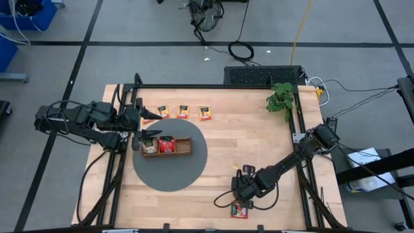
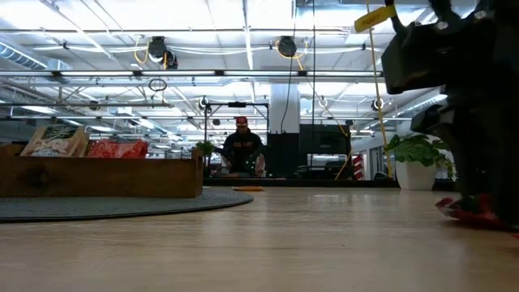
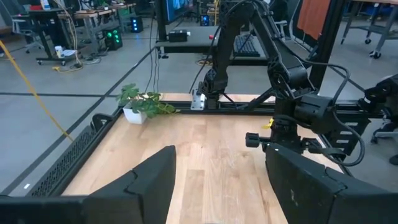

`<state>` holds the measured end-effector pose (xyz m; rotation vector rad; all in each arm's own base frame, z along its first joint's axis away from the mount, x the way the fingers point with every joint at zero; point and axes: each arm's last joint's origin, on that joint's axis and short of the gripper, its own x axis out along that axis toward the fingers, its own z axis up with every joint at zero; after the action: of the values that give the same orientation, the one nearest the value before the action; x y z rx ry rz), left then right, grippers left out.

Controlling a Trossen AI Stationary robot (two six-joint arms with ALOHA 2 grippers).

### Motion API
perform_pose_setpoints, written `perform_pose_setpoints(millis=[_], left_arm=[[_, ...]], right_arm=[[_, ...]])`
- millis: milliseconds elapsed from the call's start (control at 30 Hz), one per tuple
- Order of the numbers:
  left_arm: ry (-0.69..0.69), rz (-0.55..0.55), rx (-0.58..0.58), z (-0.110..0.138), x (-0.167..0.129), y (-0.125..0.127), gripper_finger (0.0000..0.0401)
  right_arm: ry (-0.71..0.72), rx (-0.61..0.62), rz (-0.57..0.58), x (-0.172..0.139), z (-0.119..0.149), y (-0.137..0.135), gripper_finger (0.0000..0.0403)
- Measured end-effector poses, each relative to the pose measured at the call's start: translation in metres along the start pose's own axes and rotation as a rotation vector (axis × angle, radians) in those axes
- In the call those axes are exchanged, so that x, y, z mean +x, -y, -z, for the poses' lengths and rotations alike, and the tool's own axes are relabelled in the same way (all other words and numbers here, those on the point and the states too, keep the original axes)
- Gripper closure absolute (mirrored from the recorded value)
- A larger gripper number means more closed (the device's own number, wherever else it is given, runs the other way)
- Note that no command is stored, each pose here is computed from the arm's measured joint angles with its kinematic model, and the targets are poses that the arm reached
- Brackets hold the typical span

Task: Pick & Place Tea
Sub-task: Put the red tea bag into the middle section of the wooden organizer

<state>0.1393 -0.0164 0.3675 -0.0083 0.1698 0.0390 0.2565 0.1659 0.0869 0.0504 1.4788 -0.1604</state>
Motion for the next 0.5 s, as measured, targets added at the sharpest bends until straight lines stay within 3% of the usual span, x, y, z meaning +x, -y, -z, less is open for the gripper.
perform_pose_setpoints(millis=[167, 333, 500], left_arm=[[0.000, 0.000, 0.000, 0.000, 0.000, 0.000, 0.0153], [0.000, 0.000, 0.000, 0.000, 0.000, 0.000, 0.0153], [0.000, 0.000, 0.000, 0.000, 0.000, 0.000, 0.0153]], right_arm=[[0.014, 0.015, -0.011, 0.001, -0.005, 0.003, 0.0391], [0.106, 0.012, 0.059, -0.002, -0.011, 0.009, 0.0400], [0.380, 0.006, 0.311, -0.032, -0.013, 0.021, 0.0402]])
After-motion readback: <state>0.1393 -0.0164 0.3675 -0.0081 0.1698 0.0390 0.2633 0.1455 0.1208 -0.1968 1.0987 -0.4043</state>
